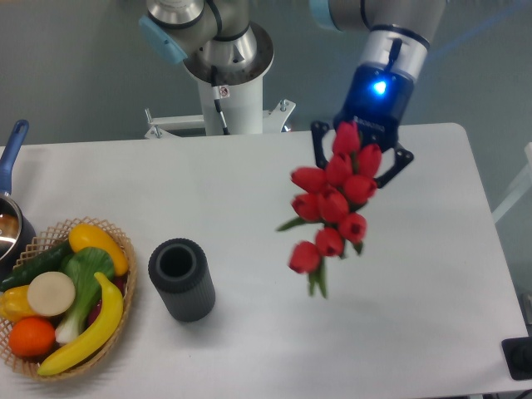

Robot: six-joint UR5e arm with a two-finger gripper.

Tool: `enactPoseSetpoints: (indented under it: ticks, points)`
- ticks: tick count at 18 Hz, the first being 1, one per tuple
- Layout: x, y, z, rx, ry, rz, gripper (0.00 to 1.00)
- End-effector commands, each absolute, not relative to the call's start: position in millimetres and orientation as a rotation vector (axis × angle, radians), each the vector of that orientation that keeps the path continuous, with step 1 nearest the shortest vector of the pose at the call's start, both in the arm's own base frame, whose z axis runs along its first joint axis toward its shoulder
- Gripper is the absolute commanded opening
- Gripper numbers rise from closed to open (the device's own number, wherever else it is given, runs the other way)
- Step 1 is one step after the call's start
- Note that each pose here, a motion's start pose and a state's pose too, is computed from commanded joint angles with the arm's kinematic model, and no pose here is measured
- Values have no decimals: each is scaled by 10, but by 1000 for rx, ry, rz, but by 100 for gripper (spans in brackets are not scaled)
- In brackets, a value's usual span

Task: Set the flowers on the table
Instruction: 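Carry the held tulips across the table and lower them toward the surface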

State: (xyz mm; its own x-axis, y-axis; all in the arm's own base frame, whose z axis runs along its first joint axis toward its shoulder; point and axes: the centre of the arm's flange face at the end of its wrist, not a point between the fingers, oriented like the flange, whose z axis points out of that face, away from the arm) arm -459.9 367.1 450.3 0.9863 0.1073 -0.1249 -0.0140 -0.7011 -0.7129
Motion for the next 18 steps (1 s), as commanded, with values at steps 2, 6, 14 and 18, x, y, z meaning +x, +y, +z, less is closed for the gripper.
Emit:
enactPoseSetpoints:
  ticks: [2,6,14,18]
  points:
    - [-4643,3658,4292,-2448,-53,259,36]
    - [-4623,3791,3853,-2676,18,344,37]
    - [-4625,4110,3196,-2918,67,380,37]
    - [-4687,4119,2957,-2966,64,359,37]
